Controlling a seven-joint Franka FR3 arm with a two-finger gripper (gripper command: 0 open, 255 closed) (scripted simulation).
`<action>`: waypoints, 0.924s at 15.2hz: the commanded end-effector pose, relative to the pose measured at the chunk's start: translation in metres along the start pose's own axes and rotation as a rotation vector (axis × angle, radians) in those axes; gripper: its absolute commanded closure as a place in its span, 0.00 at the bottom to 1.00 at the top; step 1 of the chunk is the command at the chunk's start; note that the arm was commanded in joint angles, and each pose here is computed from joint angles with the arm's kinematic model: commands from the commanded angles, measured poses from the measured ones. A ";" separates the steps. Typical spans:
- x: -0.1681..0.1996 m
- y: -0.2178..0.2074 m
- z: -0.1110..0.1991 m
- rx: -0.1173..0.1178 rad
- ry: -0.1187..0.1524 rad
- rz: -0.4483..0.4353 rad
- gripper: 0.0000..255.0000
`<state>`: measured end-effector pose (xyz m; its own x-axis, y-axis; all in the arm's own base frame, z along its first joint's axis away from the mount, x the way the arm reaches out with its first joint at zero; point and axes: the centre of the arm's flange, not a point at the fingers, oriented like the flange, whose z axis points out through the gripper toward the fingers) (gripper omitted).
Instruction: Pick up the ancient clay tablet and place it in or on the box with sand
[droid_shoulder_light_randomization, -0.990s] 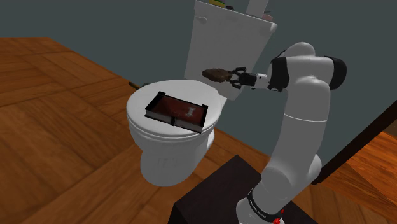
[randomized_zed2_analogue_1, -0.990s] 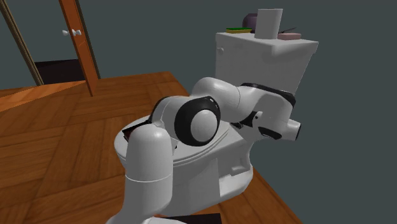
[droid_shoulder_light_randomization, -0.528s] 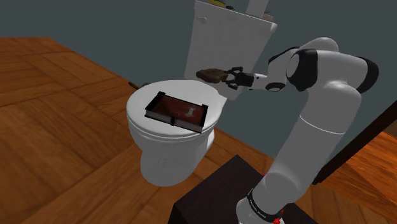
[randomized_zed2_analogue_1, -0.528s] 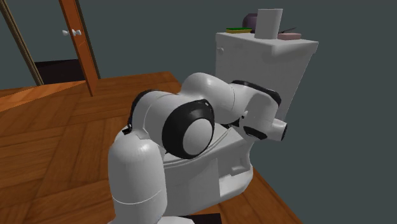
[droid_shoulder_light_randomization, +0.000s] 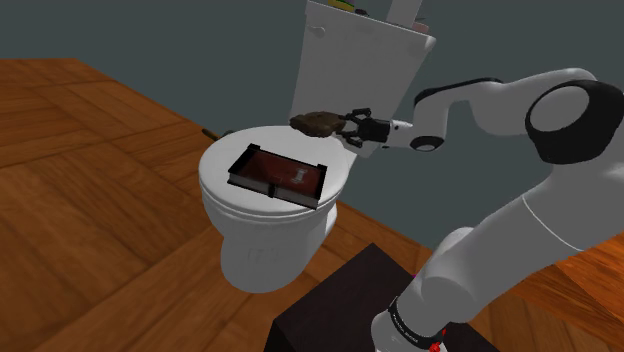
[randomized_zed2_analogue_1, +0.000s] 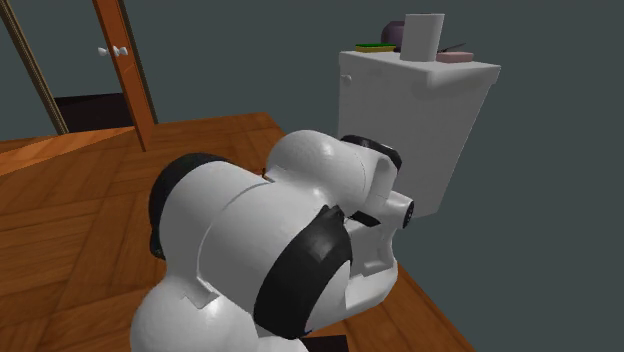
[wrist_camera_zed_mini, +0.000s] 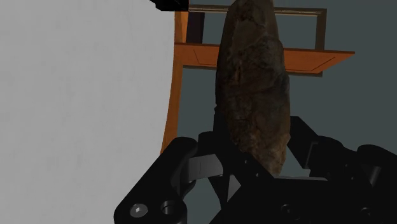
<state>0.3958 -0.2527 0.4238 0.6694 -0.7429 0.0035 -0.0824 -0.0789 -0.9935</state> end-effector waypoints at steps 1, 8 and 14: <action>-0.024 -0.001 0.013 -0.001 0.001 -0.002 1.00; -0.103 -0.008 0.060 -0.001 0.001 -0.002 1.00; -0.167 -0.013 0.098 -0.001 0.001 -0.002 1.00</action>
<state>0.3598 -0.0734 0.4250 0.6700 -0.7424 0.0054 -0.0822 -0.0814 -0.9933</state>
